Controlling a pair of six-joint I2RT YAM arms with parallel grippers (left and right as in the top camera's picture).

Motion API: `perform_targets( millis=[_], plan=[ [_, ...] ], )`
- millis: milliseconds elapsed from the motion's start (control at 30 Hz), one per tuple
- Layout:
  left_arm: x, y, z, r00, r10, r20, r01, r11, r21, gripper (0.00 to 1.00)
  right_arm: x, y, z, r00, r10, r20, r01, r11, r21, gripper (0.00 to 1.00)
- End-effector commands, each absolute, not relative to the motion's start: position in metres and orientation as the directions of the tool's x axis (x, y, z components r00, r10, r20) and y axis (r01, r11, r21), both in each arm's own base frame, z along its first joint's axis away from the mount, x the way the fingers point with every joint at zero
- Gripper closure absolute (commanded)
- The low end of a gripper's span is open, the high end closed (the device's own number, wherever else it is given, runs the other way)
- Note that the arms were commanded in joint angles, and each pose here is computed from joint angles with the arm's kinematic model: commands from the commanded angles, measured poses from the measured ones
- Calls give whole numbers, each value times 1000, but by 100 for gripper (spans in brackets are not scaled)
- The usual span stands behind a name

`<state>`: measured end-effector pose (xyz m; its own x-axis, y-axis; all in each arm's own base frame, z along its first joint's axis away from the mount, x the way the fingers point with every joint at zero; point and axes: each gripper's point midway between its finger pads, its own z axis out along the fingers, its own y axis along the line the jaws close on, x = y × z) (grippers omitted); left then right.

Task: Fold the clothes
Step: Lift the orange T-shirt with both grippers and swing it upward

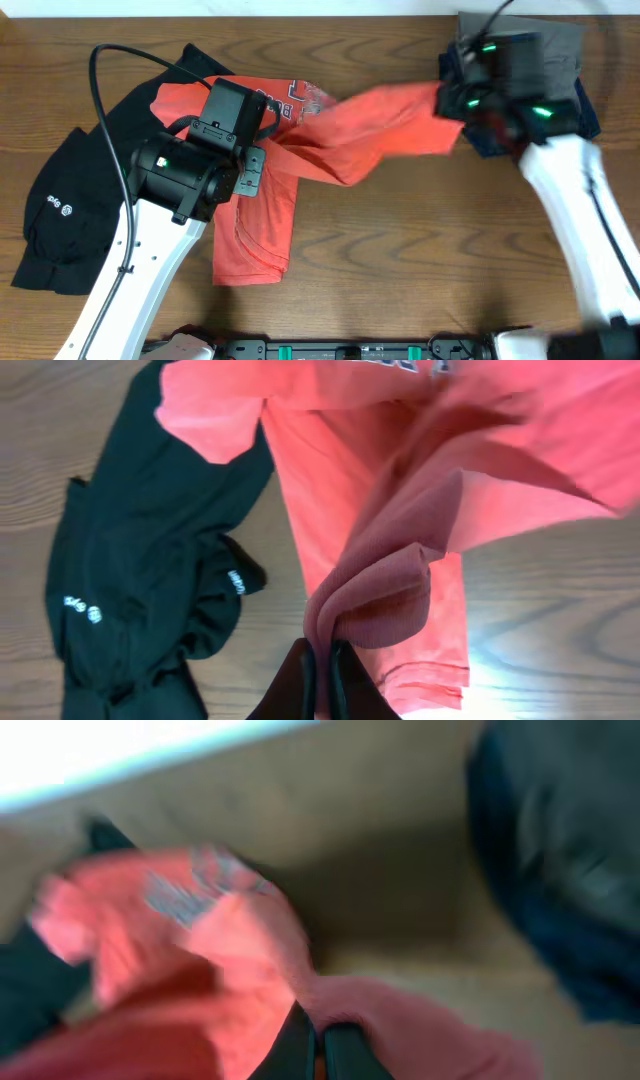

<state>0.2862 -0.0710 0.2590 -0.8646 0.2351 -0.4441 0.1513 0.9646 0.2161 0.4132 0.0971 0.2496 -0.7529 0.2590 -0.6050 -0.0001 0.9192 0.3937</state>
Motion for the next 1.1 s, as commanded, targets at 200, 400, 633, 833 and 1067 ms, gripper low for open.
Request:
perform_targets(
  millis=[200, 400, 633, 833, 1067],
  plan=[
    [290, -32, 305, -766, 144, -626, -72, 949, 307, 94, 396, 47, 293, -650, 371, -663, 110, 910, 401, 99],
    [273, 0, 367, -580, 84, -811, -252, 927, 276, 94, 388, 37, 293, -654, 381, -654, 133, 908, 396, 99],
    [237, 38, 460, -233, 46, -971, -428, 892, 145, 94, 371, 9, 340, -563, 414, -716, 158, 903, 398, 99],
    [203, 54, 538, 98, 7, -995, -445, 895, -38, 94, 342, -37, 408, -404, 454, -794, 216, 891, 400, 99],
    [186, 62, 565, 197, 4, -980, -445, 891, -85, 94, 297, -55, 480, -249, 441, -862, 224, 892, 392, 99]
  ],
)
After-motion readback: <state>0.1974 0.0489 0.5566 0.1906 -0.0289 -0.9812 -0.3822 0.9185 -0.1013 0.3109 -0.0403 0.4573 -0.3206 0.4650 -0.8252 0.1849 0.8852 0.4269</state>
